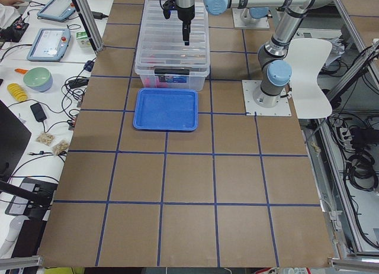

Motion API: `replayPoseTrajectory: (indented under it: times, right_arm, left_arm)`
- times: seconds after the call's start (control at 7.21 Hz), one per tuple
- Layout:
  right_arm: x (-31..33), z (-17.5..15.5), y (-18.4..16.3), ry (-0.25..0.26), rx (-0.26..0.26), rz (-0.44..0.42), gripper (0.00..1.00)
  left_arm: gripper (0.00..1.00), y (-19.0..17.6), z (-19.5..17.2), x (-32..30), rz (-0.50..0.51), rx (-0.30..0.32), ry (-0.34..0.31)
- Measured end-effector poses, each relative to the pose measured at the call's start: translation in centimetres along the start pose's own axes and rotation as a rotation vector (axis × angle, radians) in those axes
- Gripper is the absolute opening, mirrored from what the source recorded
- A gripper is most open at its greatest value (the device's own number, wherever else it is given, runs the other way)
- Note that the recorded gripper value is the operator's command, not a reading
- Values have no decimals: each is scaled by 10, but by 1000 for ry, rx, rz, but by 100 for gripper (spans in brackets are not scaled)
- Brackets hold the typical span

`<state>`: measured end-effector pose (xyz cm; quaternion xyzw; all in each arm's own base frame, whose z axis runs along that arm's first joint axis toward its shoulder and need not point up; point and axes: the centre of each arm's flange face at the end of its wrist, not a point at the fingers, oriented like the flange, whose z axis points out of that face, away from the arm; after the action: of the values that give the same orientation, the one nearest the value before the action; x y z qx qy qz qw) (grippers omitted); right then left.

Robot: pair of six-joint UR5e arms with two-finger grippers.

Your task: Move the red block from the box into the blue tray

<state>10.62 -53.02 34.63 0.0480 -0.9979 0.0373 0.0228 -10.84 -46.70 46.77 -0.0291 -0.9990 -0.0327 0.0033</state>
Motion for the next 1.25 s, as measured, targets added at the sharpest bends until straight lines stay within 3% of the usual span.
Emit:
replayPoseTrajectory:
  times: [1.25]
  right_arm:
    - [94, 7, -4, 18, 10, -18, 100]
  left_arm:
    - [100, -1, -1, 0, 6, 6, 1]
